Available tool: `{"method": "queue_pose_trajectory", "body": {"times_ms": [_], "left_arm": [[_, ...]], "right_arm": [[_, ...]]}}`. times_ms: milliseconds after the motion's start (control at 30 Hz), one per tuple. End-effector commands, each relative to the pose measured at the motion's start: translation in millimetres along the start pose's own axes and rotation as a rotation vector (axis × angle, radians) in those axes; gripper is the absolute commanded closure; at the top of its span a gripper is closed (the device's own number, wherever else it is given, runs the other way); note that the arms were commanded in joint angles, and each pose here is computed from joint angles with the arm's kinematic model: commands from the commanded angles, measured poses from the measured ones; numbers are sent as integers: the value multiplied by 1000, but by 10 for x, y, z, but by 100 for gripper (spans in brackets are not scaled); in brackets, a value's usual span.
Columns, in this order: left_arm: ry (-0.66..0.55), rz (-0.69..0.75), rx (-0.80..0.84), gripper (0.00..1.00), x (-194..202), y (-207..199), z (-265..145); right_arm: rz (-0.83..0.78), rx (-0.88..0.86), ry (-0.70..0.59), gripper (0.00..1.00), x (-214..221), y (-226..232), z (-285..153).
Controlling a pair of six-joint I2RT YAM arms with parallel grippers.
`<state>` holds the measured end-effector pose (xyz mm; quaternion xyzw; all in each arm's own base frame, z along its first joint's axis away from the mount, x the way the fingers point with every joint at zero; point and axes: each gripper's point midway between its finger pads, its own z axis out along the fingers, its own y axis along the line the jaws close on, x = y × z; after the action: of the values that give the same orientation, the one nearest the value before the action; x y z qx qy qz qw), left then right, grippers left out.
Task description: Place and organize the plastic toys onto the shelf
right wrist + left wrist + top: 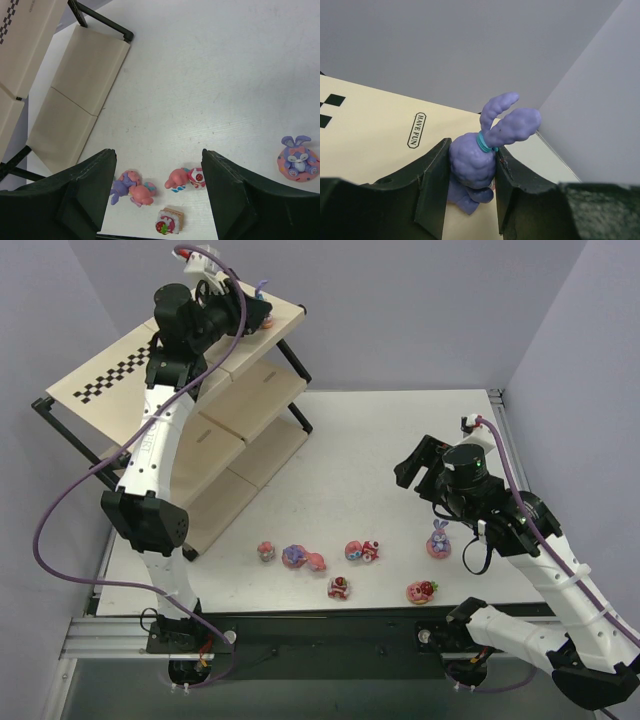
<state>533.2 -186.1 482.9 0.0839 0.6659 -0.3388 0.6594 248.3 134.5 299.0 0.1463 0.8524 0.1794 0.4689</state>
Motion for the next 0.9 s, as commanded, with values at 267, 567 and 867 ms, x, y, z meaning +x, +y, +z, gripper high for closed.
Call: {"method": "queue_pose_trajectory", "body": {"times_ms": [267,567,867], "left_arm": [[-123,-17,1,68,-107,2,-75],[-151,-27,-4,52,-125,-7,-127],[-145,-26,-19,42,-127,3,-153]], "right_arm": [[39,11,-47,30,-84,-39,-21],[47,6,-44,30,-70,-46,-32],[56,4,-48,30,-58,-72,-57]]}}
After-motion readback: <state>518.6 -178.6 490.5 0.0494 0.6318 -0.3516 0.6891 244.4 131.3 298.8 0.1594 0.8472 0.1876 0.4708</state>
